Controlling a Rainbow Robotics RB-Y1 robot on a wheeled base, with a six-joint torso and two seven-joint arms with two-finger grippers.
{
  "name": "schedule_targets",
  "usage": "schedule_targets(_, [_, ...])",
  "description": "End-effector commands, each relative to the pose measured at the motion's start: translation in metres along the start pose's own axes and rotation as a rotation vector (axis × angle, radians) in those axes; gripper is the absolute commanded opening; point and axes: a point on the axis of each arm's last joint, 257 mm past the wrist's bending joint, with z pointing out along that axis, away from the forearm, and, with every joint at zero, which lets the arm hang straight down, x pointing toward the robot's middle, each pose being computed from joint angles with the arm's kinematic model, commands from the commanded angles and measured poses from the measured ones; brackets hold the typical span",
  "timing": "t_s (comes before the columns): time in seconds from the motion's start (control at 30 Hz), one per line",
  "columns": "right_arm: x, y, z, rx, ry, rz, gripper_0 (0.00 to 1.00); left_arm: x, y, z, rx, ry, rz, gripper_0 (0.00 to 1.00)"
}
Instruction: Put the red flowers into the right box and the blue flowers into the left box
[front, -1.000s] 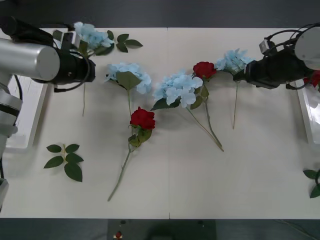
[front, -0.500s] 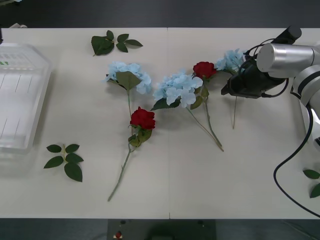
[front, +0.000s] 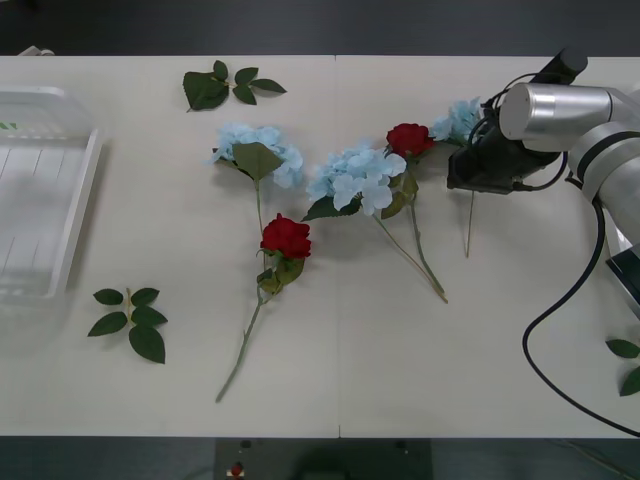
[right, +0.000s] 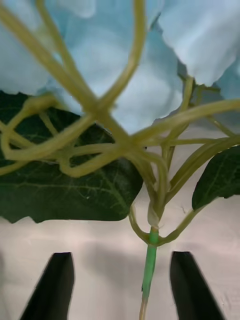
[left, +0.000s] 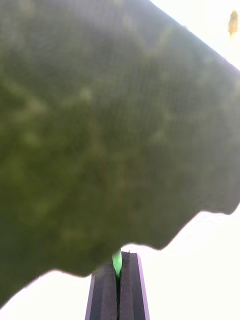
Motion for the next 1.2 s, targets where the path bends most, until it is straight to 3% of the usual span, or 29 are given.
schedule_targets(0.03, [-0.024,0.021,-0.011,-0.016,-0.053,-0.06,0.29,0.001,-0.003,0.0,0.007,-0.001,0.031,0.0])
schedule_targets(0.2, [-0.024,0.02,-0.006,-0.004,-0.065,-0.07,0.2,0.021,-0.005,0.013,0.014,0.028,-0.006,0.0])
schedule_targets(0.27, [-0.025,0.019,-0.002,-0.001,-0.077,-0.071,0.03,0.029,-0.01,0.02,0.024,0.025,-0.017,0.0])
schedule_targets(0.3, [-0.025,0.019,-0.001,0.001,-0.08,-0.073,0.0,0.032,-0.01,0.023,0.024,0.021,-0.02,0.0])
schedule_targets(0.57, [-0.029,0.013,-0.005,-0.004,-0.085,-0.079,0.0,0.035,-0.016,0.029,0.042,0.008,-0.024,0.03])
schedule_targets(0.7, [-0.039,0.006,-0.029,-0.064,-0.065,-0.1,0.0,0.036,-0.028,0.028,0.09,0.016,-0.059,0.4])
schedule_targets(0.97, [-0.066,0.013,-0.101,-0.366,-0.155,-0.263,0.0,0.027,-0.051,-0.003,0.211,0.089,-0.054,0.88])
schedule_targets(1.2, [-0.087,0.046,-0.159,-0.547,-0.36,-0.478,0.0,-0.004,-0.105,-0.076,0.376,0.123,0.024,0.94])
